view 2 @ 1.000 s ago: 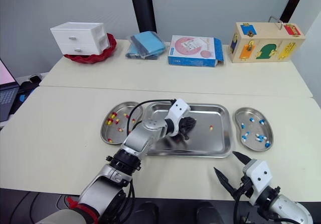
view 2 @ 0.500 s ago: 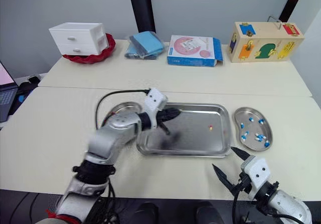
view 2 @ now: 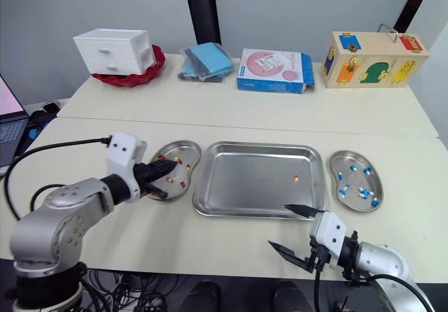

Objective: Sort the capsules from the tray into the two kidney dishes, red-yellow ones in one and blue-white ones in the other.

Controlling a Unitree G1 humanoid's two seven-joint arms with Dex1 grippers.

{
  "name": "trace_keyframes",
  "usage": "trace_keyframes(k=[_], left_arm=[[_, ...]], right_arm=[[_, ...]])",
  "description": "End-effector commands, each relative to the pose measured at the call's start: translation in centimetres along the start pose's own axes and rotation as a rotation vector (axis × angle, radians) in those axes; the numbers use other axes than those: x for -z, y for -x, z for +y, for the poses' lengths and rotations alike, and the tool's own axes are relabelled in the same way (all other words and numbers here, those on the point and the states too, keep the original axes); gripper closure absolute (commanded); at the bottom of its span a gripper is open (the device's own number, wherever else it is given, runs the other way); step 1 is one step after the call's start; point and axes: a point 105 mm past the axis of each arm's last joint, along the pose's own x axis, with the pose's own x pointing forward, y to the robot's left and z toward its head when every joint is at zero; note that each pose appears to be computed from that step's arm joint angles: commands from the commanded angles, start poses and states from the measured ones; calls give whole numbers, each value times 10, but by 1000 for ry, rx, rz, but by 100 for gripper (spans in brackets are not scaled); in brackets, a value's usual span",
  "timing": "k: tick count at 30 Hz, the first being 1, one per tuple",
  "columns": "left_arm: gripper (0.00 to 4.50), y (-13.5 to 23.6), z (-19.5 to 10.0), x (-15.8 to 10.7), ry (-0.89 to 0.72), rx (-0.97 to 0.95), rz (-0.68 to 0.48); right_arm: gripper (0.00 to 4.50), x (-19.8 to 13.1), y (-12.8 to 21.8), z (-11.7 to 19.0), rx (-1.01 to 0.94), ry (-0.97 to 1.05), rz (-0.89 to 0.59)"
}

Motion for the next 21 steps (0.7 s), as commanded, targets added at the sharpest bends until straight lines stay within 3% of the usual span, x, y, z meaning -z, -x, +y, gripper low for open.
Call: trace_keyframes(k=[1,13,21], left_arm=[[447,16,13,0,-14,-109,-13],[447,14,27,4,21,-152,-44],[213,15,23,2,1,-111,-72]], right_arm=[[0,-8,-6,3,-54,18,-46],[0,-19,-14,-6,-17,20,-94],[0,-22,-15,-10,19,-4,-108]])
